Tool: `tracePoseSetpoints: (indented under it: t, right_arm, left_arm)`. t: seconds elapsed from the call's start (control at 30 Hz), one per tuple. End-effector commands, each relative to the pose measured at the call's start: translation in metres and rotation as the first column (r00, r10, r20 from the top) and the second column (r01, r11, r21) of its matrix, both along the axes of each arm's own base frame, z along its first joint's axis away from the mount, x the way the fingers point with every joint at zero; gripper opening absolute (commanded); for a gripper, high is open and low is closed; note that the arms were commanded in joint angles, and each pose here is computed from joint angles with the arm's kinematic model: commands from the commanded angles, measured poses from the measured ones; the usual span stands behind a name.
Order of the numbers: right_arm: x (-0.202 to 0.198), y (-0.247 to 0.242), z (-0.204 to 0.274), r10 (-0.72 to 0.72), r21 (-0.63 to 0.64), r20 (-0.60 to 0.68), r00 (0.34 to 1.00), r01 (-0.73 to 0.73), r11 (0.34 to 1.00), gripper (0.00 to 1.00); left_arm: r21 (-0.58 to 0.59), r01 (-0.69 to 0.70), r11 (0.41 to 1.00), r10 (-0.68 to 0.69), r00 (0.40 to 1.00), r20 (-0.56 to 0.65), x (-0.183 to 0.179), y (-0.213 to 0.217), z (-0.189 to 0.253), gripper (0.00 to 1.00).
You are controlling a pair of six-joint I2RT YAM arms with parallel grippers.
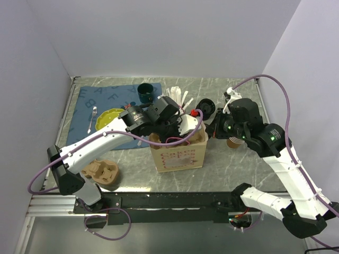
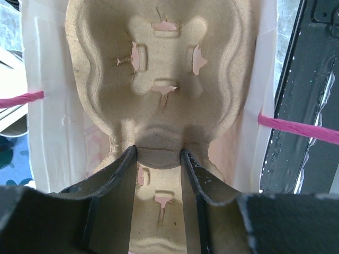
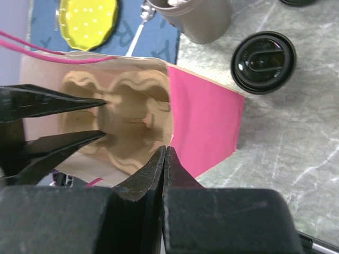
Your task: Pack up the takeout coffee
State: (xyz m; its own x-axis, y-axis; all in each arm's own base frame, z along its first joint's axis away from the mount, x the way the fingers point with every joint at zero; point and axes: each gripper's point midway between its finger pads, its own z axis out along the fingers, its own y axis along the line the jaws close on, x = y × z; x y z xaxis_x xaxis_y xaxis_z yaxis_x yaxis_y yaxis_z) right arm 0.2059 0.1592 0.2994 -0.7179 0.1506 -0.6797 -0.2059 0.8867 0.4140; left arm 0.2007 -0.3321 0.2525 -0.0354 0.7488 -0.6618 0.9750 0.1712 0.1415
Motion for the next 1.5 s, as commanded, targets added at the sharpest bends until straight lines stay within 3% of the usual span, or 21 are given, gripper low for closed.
tracePoseSetpoints:
  t: [0.0,0.43,0.47,0.5,0.6,0.7,0.93,1.13,1.27,1.47]
  right_arm:
    - [0.001,0.007,0.025,0.030,0.075,0.092,0.995,-0.037,0.996,0.00]
    - [0.000,-0.004,0.011,-0.009,0.035,0.075,0.997,0.007,0.999,0.00]
    - [0.001,-0.007,0.016,-0.023,0.032,0.084,0.996,0.020,0.999,0.03]
    - [0.000,-0.009,0.015,-0.030,0.021,0.076,0.997,0.028,0.999,0.15]
    - [0.004,-0.018,0.020,-0.071,-0.009,0.089,0.994,0.072,0.997,0.27]
    - [0.005,-0.017,0.015,-0.073,-0.020,0.071,0.995,0.074,0.997,0.33]
    - [0.004,-0.010,0.002,-0.053,-0.007,0.030,0.998,0.053,0.999,0.34]
    - [0.009,-0.008,-0.003,-0.051,-0.033,0.011,0.999,0.051,0.998,0.24]
    - [0.010,-0.009,-0.005,-0.049,-0.048,0.013,0.999,0.050,0.998,0.00]
    - [0.008,-0.011,0.003,-0.042,-0.048,0.036,0.998,0.044,0.998,0.00]
  left_arm:
    - [-0.007,-0.011,1.000,0.011,1.000,0.000,0.003,-0.006,0.001,0.36]
    - [0.068,-0.021,0.997,0.022,1.000,-0.013,0.004,0.000,-0.017,0.34]
    - [0.065,-0.018,0.998,0.019,1.000,-0.016,0.004,-0.002,-0.017,0.34]
    - [0.058,-0.018,0.998,0.019,1.000,-0.016,0.004,-0.002,-0.015,0.34]
    - [0.050,-0.018,0.999,0.019,1.000,-0.015,0.004,-0.003,-0.013,0.34]
    - [0.054,-0.015,0.998,0.016,1.000,-0.016,0.003,-0.003,-0.014,0.34]
    - [0.049,-0.007,0.999,0.007,1.000,-0.019,0.000,-0.004,-0.013,0.34]
    - [0.054,-0.006,0.999,0.008,1.000,-0.022,0.001,-0.004,-0.016,0.34]
    - [0.061,-0.006,0.998,0.007,1.000,-0.028,-0.001,-0.004,-0.020,0.34]
    - [0.101,-0.010,0.995,0.014,0.999,-0.038,-0.001,0.000,-0.030,0.34]
